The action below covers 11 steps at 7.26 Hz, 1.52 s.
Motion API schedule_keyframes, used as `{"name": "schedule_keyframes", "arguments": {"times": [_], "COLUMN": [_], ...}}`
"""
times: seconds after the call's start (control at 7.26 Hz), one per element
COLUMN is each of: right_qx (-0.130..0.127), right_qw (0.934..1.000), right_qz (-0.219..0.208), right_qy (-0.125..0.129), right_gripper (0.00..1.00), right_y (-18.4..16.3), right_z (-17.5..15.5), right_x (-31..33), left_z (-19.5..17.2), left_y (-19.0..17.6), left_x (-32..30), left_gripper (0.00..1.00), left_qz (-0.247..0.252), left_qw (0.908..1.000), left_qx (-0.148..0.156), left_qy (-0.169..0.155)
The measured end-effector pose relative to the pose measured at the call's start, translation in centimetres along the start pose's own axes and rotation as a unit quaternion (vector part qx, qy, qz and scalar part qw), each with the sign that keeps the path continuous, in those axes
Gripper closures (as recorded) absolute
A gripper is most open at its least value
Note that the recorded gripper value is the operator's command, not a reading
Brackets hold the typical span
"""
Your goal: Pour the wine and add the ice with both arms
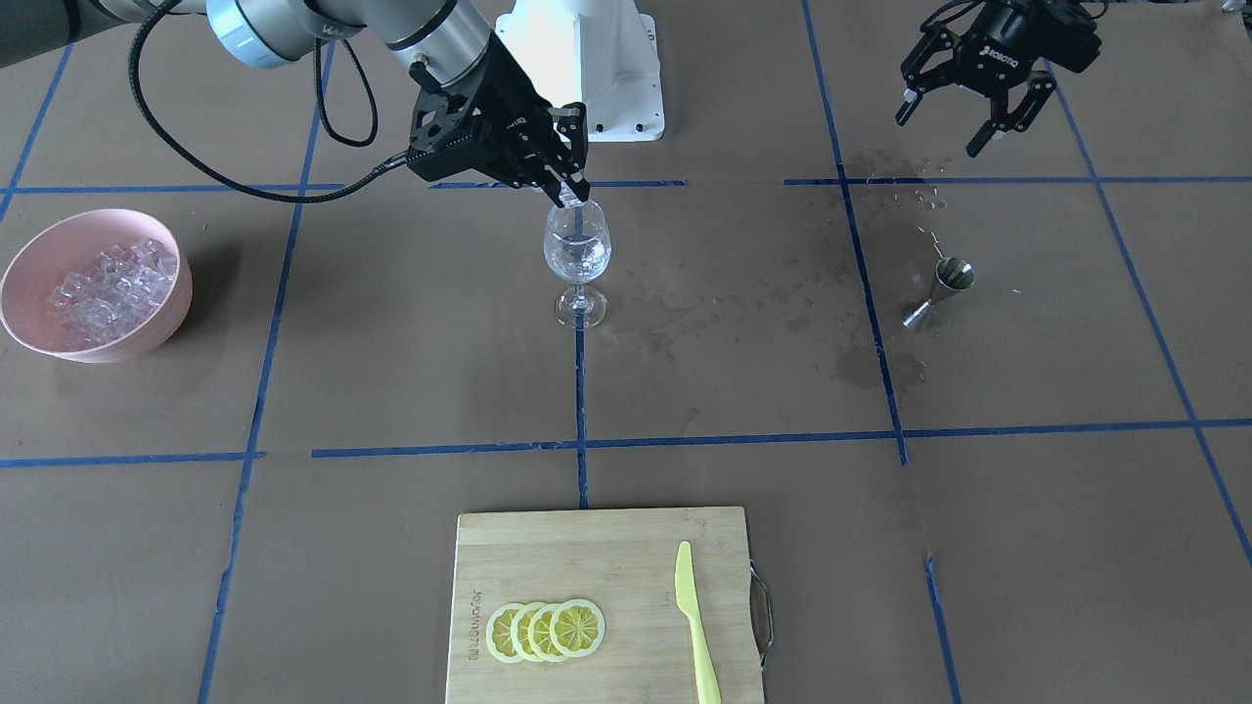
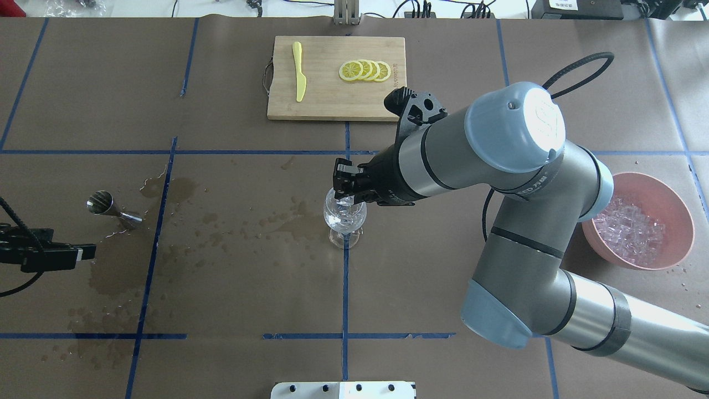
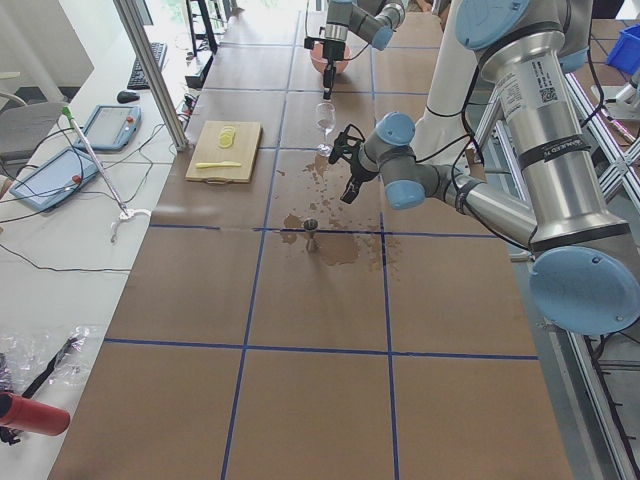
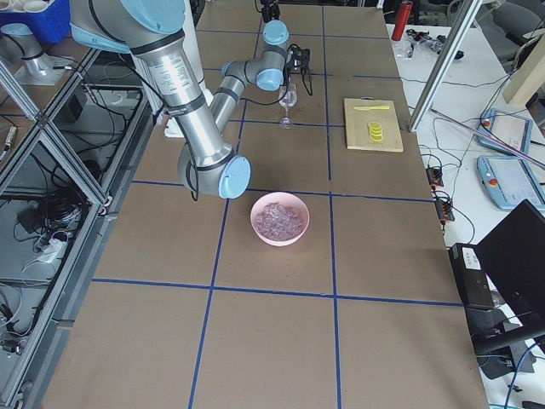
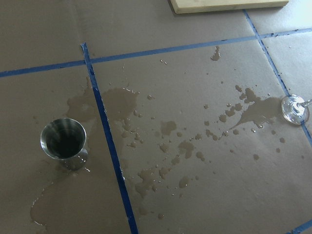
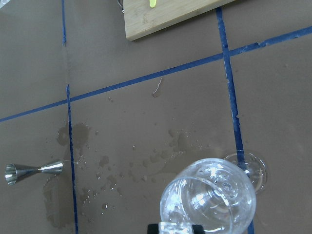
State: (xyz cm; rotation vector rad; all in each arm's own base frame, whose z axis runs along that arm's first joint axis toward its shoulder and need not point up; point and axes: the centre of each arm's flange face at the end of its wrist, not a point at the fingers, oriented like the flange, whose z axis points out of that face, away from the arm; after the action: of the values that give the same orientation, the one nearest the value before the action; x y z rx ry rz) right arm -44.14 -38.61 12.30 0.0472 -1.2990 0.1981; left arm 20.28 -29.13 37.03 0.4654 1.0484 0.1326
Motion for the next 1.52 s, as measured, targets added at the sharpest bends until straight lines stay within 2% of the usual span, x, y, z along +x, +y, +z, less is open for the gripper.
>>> {"name": "schedule_keyframes", "arguments": {"times": [0.14, 0.55, 0.83, 1.1, 1.24, 1.38, 1.52], "right_qx": [0.0, 0.003, 0.01, 0.035, 0.048, 0.055, 0.058], "right_qw": [1.0, 1.0, 0.9999, 0.9991, 0.9977, 0.9944, 0.9875], "right_qz": [0.002, 0.004, 0.005, 0.002, -0.017, -0.044, -0.077], "right_qy": [0.003, 0.008, 0.011, 0.025, 0.045, 0.079, 0.125], "right_gripper": [0.03, 0.0, 0.0, 0.0, 0.0, 0.0, 0.0], "right_y": [0.0, -0.1, -0.9, -4.3, -6.2, -7.9, -10.0], "right_z": [-0.1, 0.0, -0.6, -2.5, -3.2, -3.7, -4.4], "right_x": [0.0, 0.2, 0.4, 2.5, 4.8, 7.3, 9.7], "left_z": [-0.1, -0.4, -0.6, -2.3, -3.4, -4.4, -5.1], "left_y": [-0.2, -0.5, -0.6, -2.9, -5.0, -7.7, -11.2], "left_x": [0.0, -0.3, -1.0, -4.0, -6.1, -8.3, -10.7], "left_gripper": [0.0, 0.0, 0.0, 0.0, 0.0, 0.0, 0.0], "left_qz": [0.001, -0.001, 0.005, 0.059, 0.084, 0.103, 0.118], "left_qw": [1.0, 1.0, 0.9998, 0.997, 0.9934, 0.9884, 0.9825], "left_qx": [0.002, 0.004, -0.014, -0.01, -0.013, -0.013, -0.017], "left_qy": [-0.001, -0.005, -0.014, -0.049, -0.078, -0.111, -0.143]}}
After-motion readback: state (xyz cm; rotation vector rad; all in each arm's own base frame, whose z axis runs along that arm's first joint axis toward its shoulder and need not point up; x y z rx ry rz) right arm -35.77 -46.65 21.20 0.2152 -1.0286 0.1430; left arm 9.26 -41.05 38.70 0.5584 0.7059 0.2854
